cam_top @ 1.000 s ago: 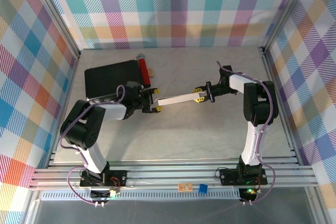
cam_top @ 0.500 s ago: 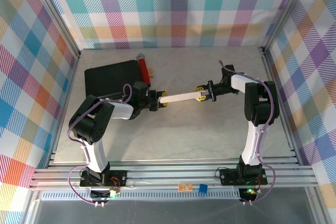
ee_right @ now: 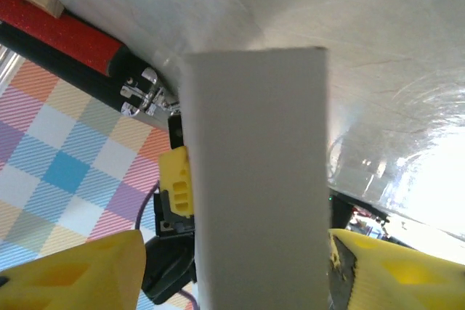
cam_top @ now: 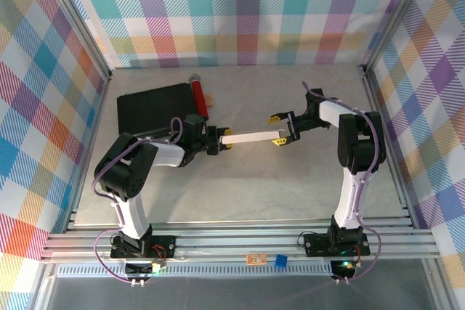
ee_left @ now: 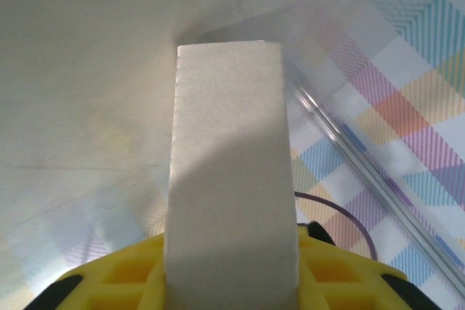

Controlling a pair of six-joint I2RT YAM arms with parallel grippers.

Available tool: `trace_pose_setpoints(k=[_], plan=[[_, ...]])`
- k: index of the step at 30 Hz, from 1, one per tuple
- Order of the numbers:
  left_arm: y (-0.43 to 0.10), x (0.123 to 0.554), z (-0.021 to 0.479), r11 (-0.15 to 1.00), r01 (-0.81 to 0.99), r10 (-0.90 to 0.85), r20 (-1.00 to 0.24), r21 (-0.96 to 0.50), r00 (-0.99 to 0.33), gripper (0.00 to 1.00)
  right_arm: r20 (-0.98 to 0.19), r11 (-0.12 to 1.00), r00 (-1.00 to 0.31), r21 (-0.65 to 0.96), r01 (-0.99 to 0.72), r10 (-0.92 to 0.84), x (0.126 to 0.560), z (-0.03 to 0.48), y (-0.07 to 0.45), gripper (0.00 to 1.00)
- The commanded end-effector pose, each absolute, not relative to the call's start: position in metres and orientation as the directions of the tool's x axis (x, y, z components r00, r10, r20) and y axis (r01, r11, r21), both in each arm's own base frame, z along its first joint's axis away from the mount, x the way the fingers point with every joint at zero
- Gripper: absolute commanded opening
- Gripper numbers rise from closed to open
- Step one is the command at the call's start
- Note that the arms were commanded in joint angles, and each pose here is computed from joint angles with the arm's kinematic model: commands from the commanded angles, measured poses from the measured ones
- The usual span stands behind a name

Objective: Fold the paper box

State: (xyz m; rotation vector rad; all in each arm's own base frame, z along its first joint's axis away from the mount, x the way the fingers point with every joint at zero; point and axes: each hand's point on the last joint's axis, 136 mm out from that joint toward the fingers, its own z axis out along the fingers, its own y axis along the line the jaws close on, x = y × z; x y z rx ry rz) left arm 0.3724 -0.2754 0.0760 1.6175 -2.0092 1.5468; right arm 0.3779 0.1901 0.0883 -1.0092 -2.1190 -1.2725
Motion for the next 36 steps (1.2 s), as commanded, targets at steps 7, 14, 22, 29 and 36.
trace_pose_setpoints(k=[7, 14, 22, 29, 36], plan=[[-0.214, 0.316, 0.111, -0.068, -0.977, -0.736, 0.671, -0.201, -0.087, 0.0, 0.19, 0.546, -0.857, 0.7, 0.46, 0.479, 0.382, 0.162, 0.136, 0.72], [-0.183, 0.294, 0.102, -0.044, -0.988, -0.782, 0.621, -0.145, -0.056, 0.0, -0.437, 0.824, -0.883, 0.554, -0.114, 0.172, 0.36, 0.22, 0.147, 0.52], [-0.175, 0.28, 0.083, 0.011, -0.996, -0.801, 0.596, -0.085, -0.06, 0.0, -0.619, 0.703, -0.7, 0.315, -0.637, -0.357, 0.315, 0.207, 0.217, 0.35], [-0.169, 0.281, 0.069, -0.001, -0.998, -0.815, 0.578, -0.058, -0.033, 0.0, -0.512, 0.632, -0.679, 0.3, -0.715, -0.526, 0.297, 0.186, 0.227, 0.34], [-0.168, 0.282, 0.062, 0.001, -0.999, -0.821, 0.57, -0.044, -0.026, 0.0, -0.456, 0.627, -0.678, 0.285, -0.725, -0.576, 0.282, 0.172, 0.23, 0.37]])
